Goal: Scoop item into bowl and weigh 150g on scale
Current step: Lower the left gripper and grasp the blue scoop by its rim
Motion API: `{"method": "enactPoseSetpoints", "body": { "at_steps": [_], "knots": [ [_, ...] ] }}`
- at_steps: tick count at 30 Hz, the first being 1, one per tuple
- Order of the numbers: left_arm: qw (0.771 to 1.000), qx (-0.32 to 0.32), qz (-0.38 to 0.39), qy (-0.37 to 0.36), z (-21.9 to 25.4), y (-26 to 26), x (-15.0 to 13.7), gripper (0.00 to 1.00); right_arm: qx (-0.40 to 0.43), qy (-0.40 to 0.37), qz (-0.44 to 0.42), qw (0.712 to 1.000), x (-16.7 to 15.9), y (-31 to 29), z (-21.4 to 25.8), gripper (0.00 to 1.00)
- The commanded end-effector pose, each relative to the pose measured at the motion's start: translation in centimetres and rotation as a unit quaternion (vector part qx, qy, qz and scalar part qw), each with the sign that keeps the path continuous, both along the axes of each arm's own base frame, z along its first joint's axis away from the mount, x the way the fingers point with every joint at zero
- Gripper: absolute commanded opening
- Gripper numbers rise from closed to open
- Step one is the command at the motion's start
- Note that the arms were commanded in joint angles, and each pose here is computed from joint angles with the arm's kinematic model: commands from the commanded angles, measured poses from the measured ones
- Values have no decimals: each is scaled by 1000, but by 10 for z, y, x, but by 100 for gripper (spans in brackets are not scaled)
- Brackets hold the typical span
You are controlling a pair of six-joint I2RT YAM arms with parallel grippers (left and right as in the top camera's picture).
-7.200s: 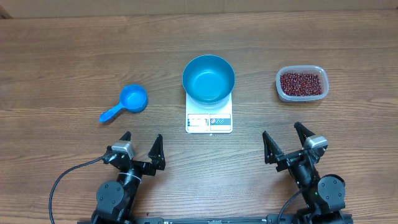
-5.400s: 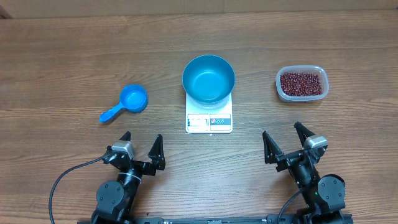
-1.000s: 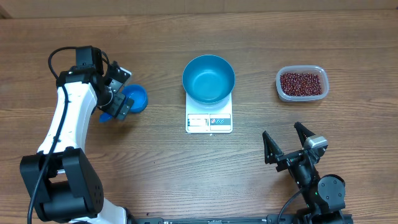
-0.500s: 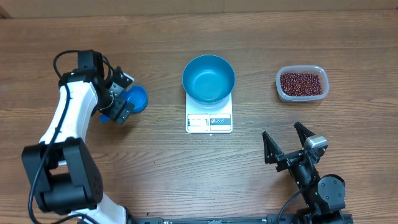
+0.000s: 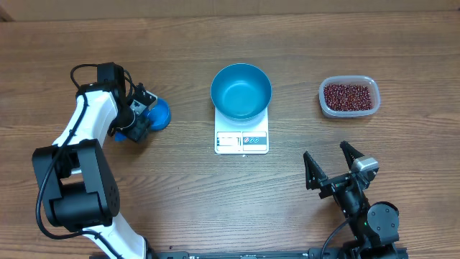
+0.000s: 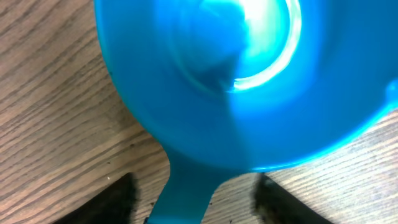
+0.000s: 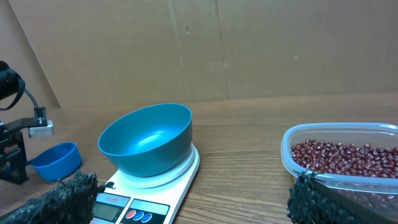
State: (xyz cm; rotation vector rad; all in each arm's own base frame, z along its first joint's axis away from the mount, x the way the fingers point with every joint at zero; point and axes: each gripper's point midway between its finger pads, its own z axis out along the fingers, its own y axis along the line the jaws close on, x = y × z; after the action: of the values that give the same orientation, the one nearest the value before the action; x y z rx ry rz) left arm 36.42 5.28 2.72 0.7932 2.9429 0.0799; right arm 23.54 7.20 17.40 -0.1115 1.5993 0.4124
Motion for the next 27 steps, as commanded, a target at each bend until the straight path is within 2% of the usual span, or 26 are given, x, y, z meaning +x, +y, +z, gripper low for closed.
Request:
{"method": "enactPoseSetpoints", "body": {
  "at_steps": [1,5,11,17,20,24,27],
  "knots": [
    [1000,-2,11,3,-4,2,-2,55,2,-2,-5,1000,1,-2,-2,100],
    [1000,-2,14,2,-4,2,-1,52,2,-2,-5,1000,1,-2,-2,100],
    [999,-4,33,-4,-3,2,1,38,2,-2,-5,1000,1,-2,-2,100],
    [998,-6,57,-7,-3,2,2,31,2,-2,-5,1000,1,-2,-2,100],
    [997,-10,81,-10,-3,2,4,26,2,-2,-5,1000,1,-2,-2,100],
    [989,-17,143,-18,-3,2,7,15,2,-2,-5,1000,1,-2,-2,100],
    [982,-22,186,-19,-3,2,7,13,2,-2,-5,1000,1,-2,-2,100]
  ]
}}
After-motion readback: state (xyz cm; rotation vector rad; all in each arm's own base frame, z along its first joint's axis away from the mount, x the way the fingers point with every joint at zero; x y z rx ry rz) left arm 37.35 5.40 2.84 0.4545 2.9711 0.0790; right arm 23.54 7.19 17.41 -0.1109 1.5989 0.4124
